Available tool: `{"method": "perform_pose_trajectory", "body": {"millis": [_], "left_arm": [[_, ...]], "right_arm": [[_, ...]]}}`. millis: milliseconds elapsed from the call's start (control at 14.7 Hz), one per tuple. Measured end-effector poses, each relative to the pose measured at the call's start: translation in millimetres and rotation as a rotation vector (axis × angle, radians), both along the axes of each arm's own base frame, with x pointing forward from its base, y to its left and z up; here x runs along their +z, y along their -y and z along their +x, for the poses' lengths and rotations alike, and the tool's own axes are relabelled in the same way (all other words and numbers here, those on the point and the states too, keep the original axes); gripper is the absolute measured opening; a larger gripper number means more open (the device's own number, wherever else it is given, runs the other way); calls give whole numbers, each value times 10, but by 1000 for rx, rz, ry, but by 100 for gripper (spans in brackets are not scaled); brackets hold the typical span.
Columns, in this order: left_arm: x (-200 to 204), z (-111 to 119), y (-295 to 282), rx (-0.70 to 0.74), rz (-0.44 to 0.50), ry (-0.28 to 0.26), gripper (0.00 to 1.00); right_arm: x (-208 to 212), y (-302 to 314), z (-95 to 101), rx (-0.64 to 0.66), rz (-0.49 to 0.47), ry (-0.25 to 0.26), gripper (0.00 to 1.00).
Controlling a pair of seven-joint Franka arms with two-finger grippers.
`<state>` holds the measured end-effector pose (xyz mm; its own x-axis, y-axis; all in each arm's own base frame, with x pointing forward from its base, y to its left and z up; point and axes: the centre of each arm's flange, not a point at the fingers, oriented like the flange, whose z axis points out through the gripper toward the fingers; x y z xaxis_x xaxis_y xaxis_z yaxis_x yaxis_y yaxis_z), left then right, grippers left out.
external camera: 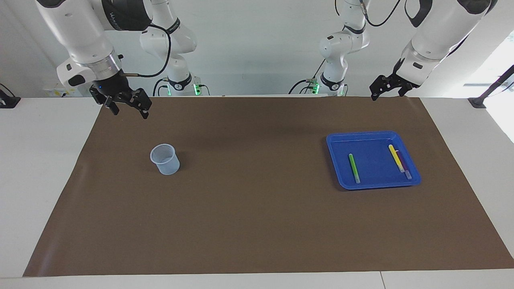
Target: Right arm passes pens to left for tray arrangement
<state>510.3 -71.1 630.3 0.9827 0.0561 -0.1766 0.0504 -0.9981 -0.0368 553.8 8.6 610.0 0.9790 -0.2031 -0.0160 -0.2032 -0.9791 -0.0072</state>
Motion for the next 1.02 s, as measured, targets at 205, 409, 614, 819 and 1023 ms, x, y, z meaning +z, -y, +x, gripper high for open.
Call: {"method": "perform_pose_trajectory", "body": {"millis": [205,409,614,819,1023], "left_arm": [[39,59,-137,10,-40,34,100],[13,68,-54,-12,-50,33,100],[-11,94,21,-25,-53,40,100],[-60,189,-38,-26,-61,84,100],[-159,245,-22,-45,-67,88,100]], "right_arm": [[0,0,0,0,0,0,100],[0,0,0,0,0,0,100],[0,0,0,0,0,0,100],[0,0,0,0,0,0,100],[0,0,0,0,0,0,100]]}}
